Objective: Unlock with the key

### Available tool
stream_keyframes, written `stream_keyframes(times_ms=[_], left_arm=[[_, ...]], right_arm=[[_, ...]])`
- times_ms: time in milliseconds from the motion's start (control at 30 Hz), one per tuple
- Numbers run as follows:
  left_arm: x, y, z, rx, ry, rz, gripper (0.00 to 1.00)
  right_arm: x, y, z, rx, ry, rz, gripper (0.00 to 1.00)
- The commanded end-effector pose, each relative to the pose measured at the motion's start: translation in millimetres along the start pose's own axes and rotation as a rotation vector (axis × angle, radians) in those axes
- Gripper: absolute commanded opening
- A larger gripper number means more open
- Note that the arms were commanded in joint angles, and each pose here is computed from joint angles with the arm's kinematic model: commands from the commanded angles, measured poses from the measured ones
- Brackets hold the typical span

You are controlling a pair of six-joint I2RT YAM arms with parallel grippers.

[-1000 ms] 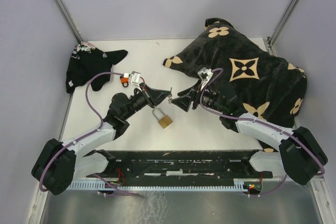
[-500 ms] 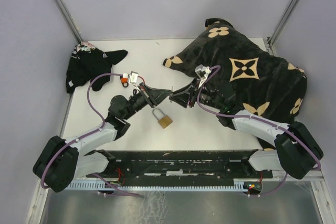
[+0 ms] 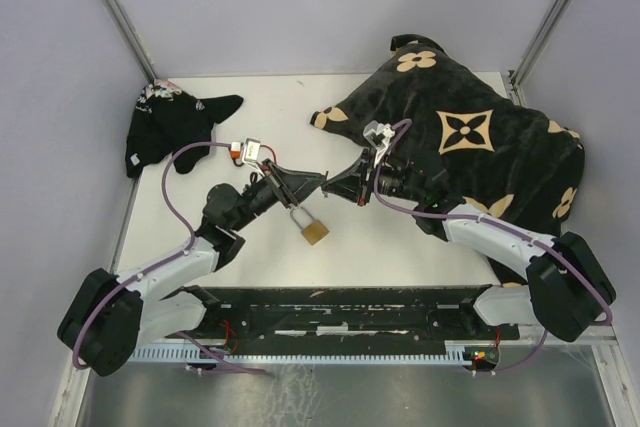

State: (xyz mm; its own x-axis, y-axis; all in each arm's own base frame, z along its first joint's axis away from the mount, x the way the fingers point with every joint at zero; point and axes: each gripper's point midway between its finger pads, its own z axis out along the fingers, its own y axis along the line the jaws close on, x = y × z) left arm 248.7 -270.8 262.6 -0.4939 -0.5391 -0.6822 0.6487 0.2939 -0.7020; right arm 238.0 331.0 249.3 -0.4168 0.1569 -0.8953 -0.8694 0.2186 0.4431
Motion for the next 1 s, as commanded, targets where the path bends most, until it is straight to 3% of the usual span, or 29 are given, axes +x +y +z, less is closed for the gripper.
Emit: stream_keyframes(times_ms=[0, 167, 500, 767, 967], left_arm=[[-4.9, -4.6, -3.3, -0.010, 0.023, 0.085, 0.41], [-2.9, -9.3, -3.3, 0.001, 0.095, 0.162, 0.52], [-1.2, -10.8, -5.6, 0.012, 0.146, 0.201, 0.54], [-9.2, -8.1, -5.6, -0.050, 0.127, 0.170, 0.57], [-10.8, 1.7, -4.5, -0.174, 0.097, 0.075, 0.63]], right_arm=[[-8.5, 29.0, 2.3, -0.138, 0.064, -0.097, 0.02], [-0.1, 33.2, -1.1, -0.172, 0.146, -0.124, 0.02], [4.0, 34.0, -2.9, -0.177, 0.208, -0.126, 0.02], [2.0, 17.3, -3.8, -0.061, 0.218, -0.136, 0.02], [-0.6, -8.8, -6.5, 0.137, 0.216, -0.147, 0.02]])
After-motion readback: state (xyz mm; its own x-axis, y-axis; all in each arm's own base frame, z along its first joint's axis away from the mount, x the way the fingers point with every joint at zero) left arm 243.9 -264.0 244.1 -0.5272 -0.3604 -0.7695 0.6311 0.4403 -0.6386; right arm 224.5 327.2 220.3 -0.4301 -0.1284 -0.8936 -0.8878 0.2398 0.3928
